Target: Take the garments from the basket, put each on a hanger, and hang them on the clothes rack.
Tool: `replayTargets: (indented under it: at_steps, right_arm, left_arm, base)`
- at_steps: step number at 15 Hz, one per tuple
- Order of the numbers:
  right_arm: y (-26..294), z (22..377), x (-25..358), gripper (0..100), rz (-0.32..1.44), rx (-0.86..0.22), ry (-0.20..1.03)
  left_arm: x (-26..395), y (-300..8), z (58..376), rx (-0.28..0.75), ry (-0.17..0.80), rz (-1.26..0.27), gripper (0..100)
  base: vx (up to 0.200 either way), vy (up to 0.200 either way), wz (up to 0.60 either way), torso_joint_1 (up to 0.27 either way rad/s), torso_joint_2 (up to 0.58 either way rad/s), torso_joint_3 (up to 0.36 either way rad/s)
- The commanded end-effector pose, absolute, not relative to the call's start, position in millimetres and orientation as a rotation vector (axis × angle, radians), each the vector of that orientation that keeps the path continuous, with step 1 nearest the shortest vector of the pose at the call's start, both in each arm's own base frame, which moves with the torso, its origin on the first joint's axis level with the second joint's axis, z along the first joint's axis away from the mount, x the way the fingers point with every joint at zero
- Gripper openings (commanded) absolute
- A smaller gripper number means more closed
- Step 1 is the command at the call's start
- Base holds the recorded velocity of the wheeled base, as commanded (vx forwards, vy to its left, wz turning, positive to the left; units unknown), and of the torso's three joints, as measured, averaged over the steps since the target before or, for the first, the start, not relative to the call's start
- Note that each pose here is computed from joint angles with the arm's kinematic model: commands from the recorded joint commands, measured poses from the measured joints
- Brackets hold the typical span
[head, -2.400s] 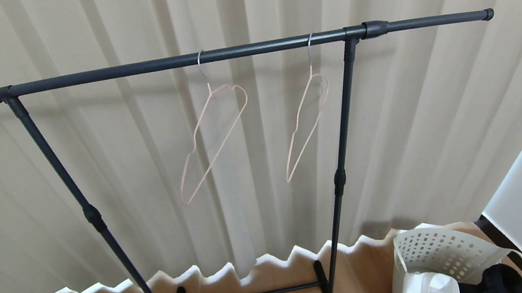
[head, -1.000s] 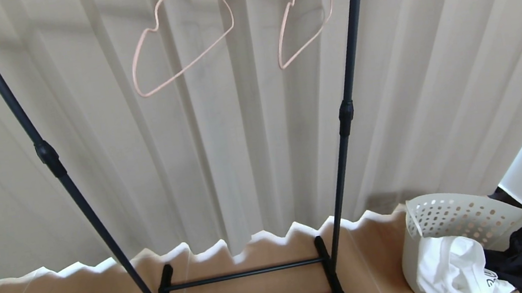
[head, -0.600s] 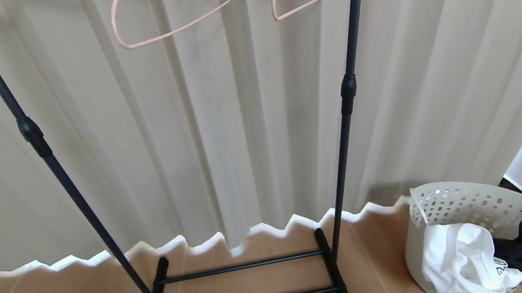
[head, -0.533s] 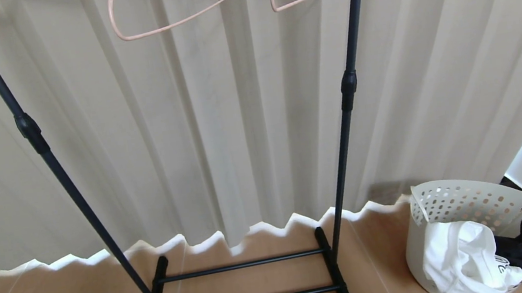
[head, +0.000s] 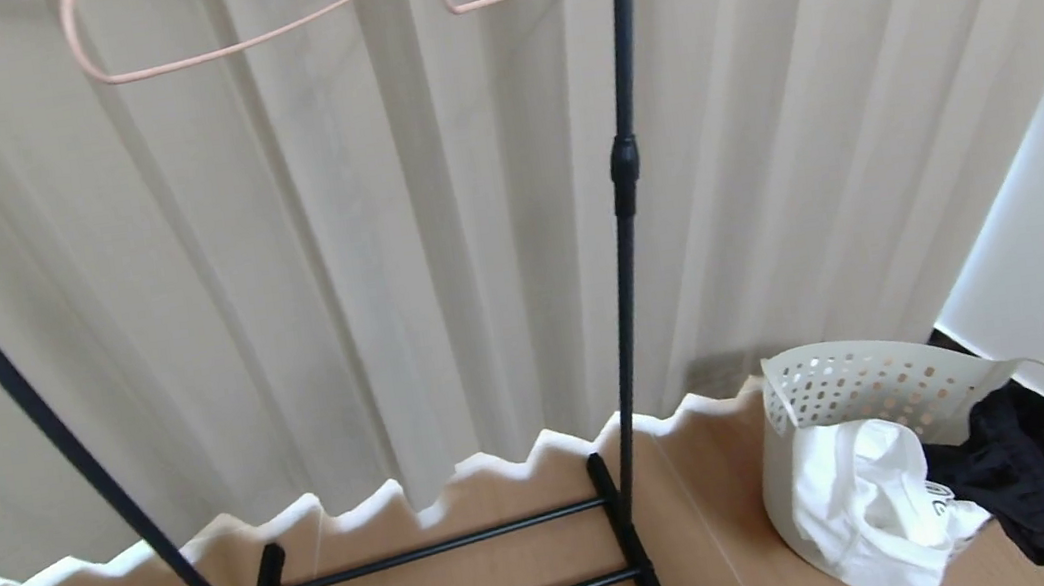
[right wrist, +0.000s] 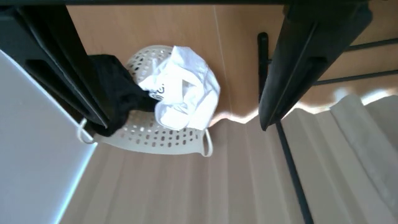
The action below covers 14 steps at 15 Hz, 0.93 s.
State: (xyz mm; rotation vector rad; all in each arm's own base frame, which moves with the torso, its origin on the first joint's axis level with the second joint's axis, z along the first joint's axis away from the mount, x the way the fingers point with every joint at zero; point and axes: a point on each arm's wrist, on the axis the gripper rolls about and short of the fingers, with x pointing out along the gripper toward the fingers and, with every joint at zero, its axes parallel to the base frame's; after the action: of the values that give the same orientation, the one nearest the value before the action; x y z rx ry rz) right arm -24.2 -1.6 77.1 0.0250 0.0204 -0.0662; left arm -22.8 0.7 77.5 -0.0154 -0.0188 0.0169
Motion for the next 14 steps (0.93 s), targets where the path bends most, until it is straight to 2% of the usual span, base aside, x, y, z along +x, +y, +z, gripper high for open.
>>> replayTargets:
  at_steps: [1, 2, 5, 13, 14]
  right_arm:
    - [-1.6, 76.9, -24.3, 100, -0.066, 0.025, 0.021]
    - [-1.6, 76.9, -24.3, 100, -0.066, 0.024, 0.021]
    - [-1.6, 77.1, -24.3, 100, -0.066, 0.025, 0.019]
    - [-1.6, 77.1, -24.2, 100, -0.066, 0.028, 0.021]
    - [-1.6, 77.1, -24.2, 100, -0.066, 0.028, 0.021]
  left_arm:
    - [-22.7, 0.7, 77.6, -0.016, -0.019, 0.017, 100]
    - [-22.7, 0.7, 77.6, -0.016, -0.019, 0.017, 100]
    - [-22.7, 0.7, 77.6, -0.016, -0.019, 0.017, 100]
    - [-22.7, 0.8, 77.6, -0.017, -0.019, 0.018, 100]
    - [-22.7, 0.8, 77.6, -0.017, -0.019, 0.018, 100]
  base:
    - [0.0, 0.0, -0.6, -0.002, 0.0, 0.007]
    - [0.0, 0.0, -0.6, 0.002, 0.0, 0.002]
    - [0.0, 0.0, 0.0, 0.0, 0.0, 0.0]
    - [0.0, -0.2, 0.0, 0.002, 0.0, 0.003]
    - [0.0, 0.0, 0.0, 0.0, 0.0, 0.0]
